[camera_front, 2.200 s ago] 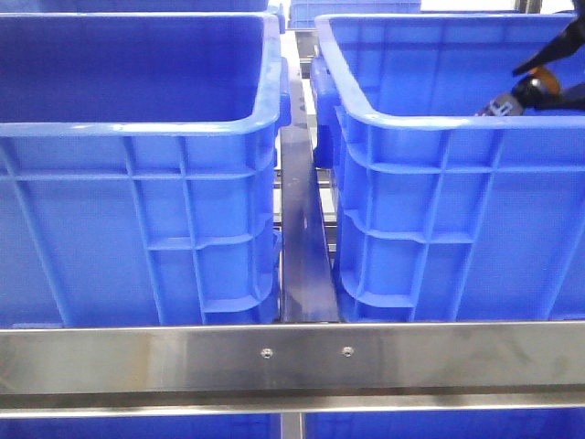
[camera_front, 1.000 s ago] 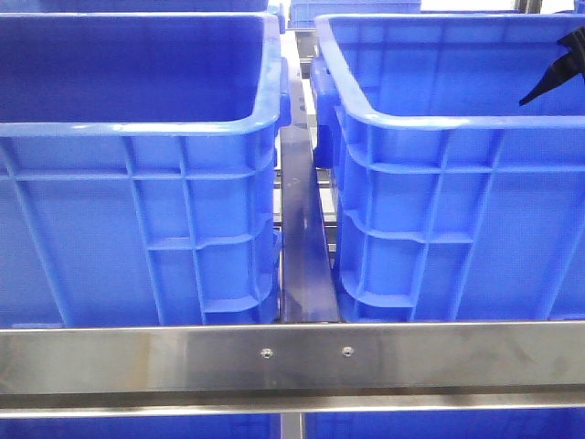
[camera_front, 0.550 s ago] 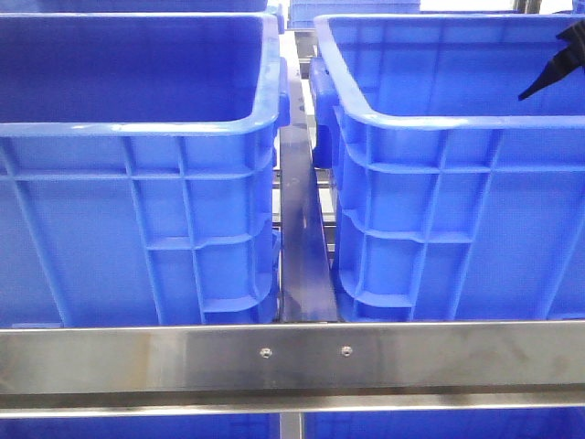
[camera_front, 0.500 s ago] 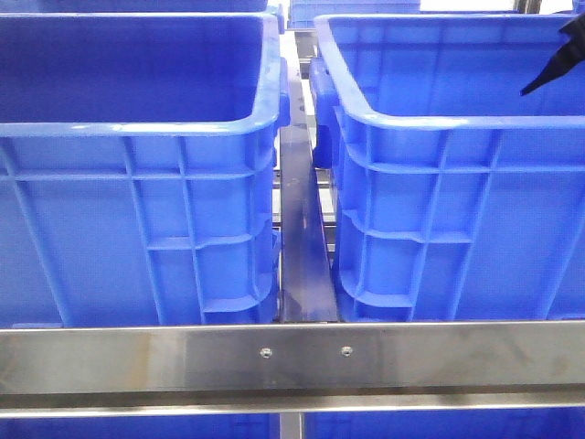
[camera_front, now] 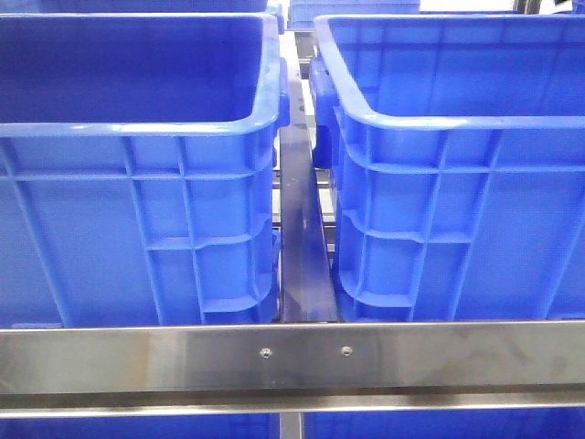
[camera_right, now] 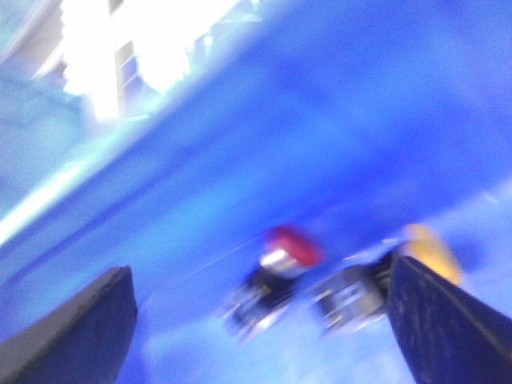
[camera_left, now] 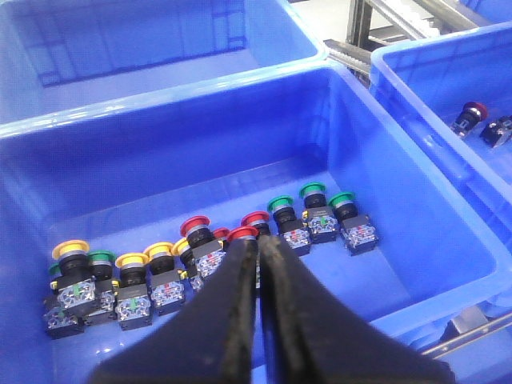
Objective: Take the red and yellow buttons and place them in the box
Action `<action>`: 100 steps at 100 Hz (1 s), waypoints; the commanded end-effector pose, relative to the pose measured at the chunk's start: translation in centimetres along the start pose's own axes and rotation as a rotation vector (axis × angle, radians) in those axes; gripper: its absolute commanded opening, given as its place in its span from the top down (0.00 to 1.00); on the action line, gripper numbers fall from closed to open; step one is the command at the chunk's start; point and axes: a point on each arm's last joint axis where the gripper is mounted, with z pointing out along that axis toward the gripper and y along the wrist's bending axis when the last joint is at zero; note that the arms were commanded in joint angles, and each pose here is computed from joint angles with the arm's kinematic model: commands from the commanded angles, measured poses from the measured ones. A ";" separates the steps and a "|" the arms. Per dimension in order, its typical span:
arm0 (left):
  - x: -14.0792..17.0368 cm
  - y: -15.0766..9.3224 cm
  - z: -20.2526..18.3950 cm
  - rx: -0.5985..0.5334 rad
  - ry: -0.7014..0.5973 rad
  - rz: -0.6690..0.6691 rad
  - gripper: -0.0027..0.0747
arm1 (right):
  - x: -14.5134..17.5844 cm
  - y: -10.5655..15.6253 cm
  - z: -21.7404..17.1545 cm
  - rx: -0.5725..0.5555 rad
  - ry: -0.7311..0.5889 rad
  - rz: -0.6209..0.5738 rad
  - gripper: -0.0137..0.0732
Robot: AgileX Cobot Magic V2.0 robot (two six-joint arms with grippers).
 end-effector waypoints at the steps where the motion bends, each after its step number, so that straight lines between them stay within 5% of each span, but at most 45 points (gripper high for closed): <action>1: -1.1 -0.1 -0.2 0.013 -0.080 0.007 0.99 | -1.0 2.5 -3.8 -0.047 -0.094 -0.114 0.09; 41: -1.1 -0.1 -0.2 0.013 -0.080 0.007 0.99 | 3.1 5.5 -14.1 -0.048 -0.307 -0.461 0.09; 100: -1.1 -0.1 -0.2 0.013 -0.080 0.007 0.99 | 8.1 6.7 -19.8 -0.061 -0.483 -0.645 0.09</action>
